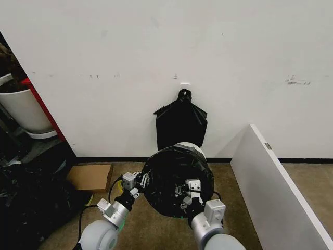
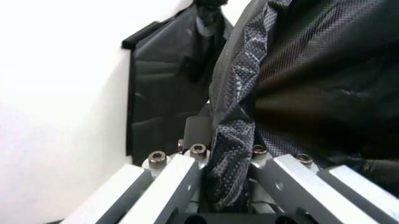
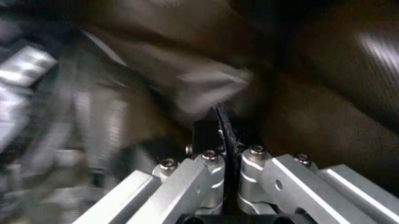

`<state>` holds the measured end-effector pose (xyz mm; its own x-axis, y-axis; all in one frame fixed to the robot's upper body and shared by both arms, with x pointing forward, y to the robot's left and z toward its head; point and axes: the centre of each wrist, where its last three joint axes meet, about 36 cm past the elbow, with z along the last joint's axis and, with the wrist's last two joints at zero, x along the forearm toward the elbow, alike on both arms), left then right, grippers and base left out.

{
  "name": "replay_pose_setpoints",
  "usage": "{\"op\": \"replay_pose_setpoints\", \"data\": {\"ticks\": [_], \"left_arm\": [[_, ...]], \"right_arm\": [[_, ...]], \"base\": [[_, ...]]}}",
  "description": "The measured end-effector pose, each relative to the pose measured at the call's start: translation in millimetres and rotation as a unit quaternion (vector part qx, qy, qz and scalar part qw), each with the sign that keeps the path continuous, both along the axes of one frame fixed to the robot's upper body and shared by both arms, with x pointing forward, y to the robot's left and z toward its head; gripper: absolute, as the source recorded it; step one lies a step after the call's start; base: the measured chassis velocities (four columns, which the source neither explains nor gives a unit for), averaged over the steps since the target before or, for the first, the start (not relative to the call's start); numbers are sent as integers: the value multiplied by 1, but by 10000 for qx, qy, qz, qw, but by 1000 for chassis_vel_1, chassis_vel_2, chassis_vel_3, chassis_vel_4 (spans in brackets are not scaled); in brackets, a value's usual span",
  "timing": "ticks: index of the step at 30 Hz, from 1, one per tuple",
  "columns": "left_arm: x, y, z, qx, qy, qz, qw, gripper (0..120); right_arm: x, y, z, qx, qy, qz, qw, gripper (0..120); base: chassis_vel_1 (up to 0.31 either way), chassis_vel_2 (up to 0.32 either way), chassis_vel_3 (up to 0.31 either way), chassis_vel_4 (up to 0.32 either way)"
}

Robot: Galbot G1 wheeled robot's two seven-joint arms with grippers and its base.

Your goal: Place the garbage bag over the trash bin.

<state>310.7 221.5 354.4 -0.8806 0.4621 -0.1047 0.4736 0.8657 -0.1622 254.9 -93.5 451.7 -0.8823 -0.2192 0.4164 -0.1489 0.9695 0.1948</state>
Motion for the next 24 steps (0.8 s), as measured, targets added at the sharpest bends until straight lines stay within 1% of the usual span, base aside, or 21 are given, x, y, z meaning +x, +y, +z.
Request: {"op": "replay_pose_setpoints", "data": {"ticks": [4, 6, 9, 12, 13, 17, 20, 24], "left_arm": [[-6, -8, -3, 101, 91, 207, 9997, 0], [-9, -11, -4, 129, 128, 266, 9995, 0], [-15, -20, -7, 160, 222, 373, 9989, 0], [-21, -32, -12, 187, 314, 473, 9982, 0], [-21, -32, -12, 187, 314, 473, 9982, 0], [-22, -43, -14, 130, 372, 468, 9981, 0], [-24, -50, -15, 77, 419, 405, 9983, 0], [-27, -53, -15, 51, 452, 384, 9982, 0]], "right_arm": [[15, 8, -15, -276, 4, -297, 9992, 0], [20, 10, -18, -321, -11, -360, 9988, 0], [30, 12, -20, -347, -3, -466, 9983, 0], [36, 17, -17, -252, 34, -525, 9983, 0], [36, 17, -17, -252, 34, -525, 9983, 0], [40, 24, -13, -162, 131, -519, 9984, 0], [51, 28, -21, -247, 187, -587, 9978, 0], [63, 30, -29, -347, 206, -678, 9969, 0]], "base": [[0, 0, 0, 0], [0, 0, 0, 0], [0, 0, 0, 0], [0, 0, 0, 0], [0, 0, 0, 0], [0, 0, 0, 0], [0, 0, 0, 0], [0, 0, 0, 0]]}}
